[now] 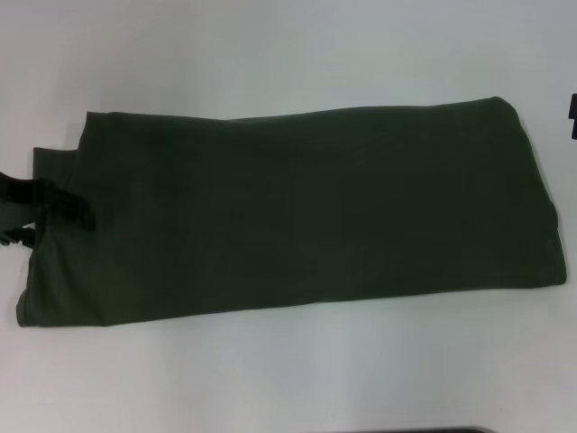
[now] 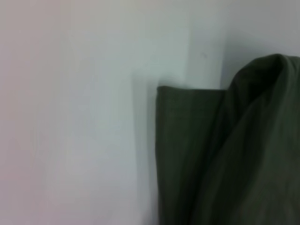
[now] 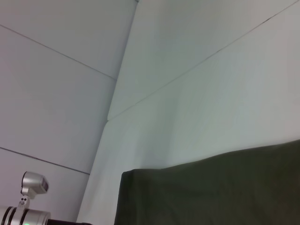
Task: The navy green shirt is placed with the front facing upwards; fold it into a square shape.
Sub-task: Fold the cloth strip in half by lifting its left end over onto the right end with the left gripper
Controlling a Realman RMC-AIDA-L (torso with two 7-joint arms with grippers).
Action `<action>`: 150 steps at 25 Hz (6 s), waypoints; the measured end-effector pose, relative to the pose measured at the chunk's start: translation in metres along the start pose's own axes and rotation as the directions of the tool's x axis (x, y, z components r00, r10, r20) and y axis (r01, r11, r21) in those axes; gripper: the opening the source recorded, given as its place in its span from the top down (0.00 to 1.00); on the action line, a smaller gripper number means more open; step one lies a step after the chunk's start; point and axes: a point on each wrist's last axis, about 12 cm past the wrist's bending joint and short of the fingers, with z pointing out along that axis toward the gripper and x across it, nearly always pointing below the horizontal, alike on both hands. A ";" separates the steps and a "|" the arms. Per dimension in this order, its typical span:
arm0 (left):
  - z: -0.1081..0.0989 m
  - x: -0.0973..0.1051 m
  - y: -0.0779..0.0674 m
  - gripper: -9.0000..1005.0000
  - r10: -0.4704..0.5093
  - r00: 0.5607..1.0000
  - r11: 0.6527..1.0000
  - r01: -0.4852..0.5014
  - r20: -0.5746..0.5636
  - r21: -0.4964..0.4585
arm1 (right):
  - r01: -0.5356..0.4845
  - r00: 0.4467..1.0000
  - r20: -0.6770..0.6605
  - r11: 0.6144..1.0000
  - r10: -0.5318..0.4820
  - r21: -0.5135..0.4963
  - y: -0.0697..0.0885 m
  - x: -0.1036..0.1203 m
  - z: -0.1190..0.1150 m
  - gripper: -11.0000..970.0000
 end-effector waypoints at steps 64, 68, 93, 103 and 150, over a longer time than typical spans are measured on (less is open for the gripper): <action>0.001 0.000 -0.023 0.90 0.098 0.994 0.978 -0.088 -0.045 0.191 | -0.002 1.000 0.008 1.000 0.002 0.001 0.000 -0.001 -0.002 0.32; -0.004 0.001 -0.018 0.90 0.092 0.995 0.982 -0.084 -0.038 0.172 | -0.003 1.000 0.008 1.000 0.003 0.001 -0.001 0.000 -0.002 0.32; -0.029 -0.009 0.021 0.90 -0.021 0.999 1.000 0.021 0.029 -0.004 | -0.017 1.000 0.008 1.000 0.017 0.003 0.001 -0.004 0.000 0.32; -0.037 -0.008 0.008 0.90 0.022 1.000 0.994 -0.024 0.018 0.109 | -0.017 1.000 0.007 1.000 0.017 0.006 0.001 -0.005 0.000 0.32; -0.068 -0.004 0.033 0.90 -0.042 0.997 0.985 0.030 0.070 0.169 | -0.019 1.000 -0.002 1.000 0.019 0.011 0.000 -0.004 0.003 0.32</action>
